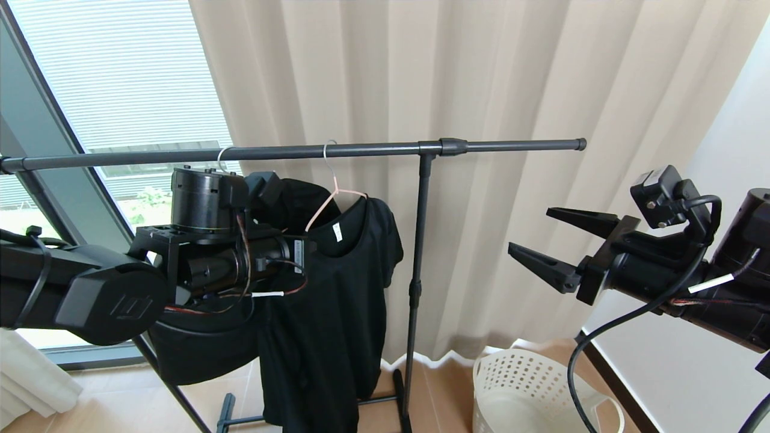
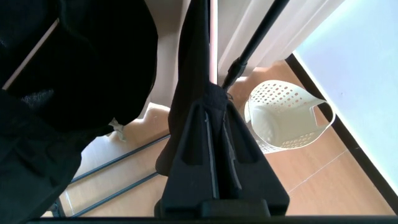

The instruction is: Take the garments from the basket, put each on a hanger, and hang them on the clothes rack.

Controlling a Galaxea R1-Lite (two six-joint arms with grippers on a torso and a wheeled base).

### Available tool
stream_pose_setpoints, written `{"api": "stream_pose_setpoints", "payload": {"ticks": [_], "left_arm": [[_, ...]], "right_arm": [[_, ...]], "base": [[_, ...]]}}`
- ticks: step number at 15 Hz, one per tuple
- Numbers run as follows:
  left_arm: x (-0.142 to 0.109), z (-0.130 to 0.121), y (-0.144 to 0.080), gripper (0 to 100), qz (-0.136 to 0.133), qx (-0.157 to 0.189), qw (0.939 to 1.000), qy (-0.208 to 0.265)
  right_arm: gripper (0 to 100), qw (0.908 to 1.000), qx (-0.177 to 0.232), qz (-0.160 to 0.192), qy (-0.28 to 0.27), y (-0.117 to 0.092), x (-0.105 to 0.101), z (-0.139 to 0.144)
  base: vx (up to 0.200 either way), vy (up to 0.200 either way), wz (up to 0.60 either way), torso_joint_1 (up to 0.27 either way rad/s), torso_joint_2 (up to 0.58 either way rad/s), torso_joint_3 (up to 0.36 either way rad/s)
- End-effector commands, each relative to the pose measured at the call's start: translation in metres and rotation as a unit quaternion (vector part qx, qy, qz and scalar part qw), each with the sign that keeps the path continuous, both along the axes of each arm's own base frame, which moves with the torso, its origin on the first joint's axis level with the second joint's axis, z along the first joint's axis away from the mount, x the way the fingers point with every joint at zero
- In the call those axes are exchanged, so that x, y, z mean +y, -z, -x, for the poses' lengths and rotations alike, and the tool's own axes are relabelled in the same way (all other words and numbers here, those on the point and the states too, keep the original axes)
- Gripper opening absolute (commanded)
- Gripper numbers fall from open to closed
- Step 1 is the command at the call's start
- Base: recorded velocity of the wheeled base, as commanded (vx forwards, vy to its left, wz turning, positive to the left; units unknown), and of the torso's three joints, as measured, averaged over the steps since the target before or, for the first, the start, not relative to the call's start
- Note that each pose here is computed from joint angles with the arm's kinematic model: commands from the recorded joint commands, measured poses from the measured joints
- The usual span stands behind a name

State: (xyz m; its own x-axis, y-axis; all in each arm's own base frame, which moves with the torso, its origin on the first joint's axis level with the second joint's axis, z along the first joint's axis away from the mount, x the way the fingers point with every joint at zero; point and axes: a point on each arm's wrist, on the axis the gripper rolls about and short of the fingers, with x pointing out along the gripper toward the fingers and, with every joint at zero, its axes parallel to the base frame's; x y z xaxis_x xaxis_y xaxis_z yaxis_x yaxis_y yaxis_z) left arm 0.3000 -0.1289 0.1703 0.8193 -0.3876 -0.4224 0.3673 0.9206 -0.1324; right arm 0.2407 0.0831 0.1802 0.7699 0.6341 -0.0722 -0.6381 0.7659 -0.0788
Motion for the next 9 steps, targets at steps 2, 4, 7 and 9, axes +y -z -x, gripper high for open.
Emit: {"api": "stream_pose_setpoints", "payload": {"ticks": [2,4,7,9], "left_arm": [[0.0003,0.0005,0.0007,0,0.0,0.001,1.0,0.0],[0.0003,0.0005,0.0038,0,-0.003,0.006,1.0,-0.001],[-0.0005,-0.0001,0.0062,0,-0.004,0.009,0.9999,0.0],[-0.0003,0.0004,0.0052,100,-0.004,0.008,1.0,0.0]], "right_arm": [[100,1.0,0.0,0.0,0.0,0.0,0.0002,-0.0003],[100,1.0,-0.001,0.0,0.0,-0.0005,0.0001,-0.0001],[100,1.0,-0.001,0.0,0.0,-0.0004,0.0001,0.0],[100,1.0,-0.001,0.0,0.0,-0.0005,0.0001,-0.0001]], "base": [[0.0,0.0,0.0,0.0,0.0,0.0],[0.0,0.0,0.0,0.0,0.0,0.0],[0.0,0.0,0.0,0.0,0.0,0.0],[0.0,0.0,0.0,0.0,0.0,0.0]]}}
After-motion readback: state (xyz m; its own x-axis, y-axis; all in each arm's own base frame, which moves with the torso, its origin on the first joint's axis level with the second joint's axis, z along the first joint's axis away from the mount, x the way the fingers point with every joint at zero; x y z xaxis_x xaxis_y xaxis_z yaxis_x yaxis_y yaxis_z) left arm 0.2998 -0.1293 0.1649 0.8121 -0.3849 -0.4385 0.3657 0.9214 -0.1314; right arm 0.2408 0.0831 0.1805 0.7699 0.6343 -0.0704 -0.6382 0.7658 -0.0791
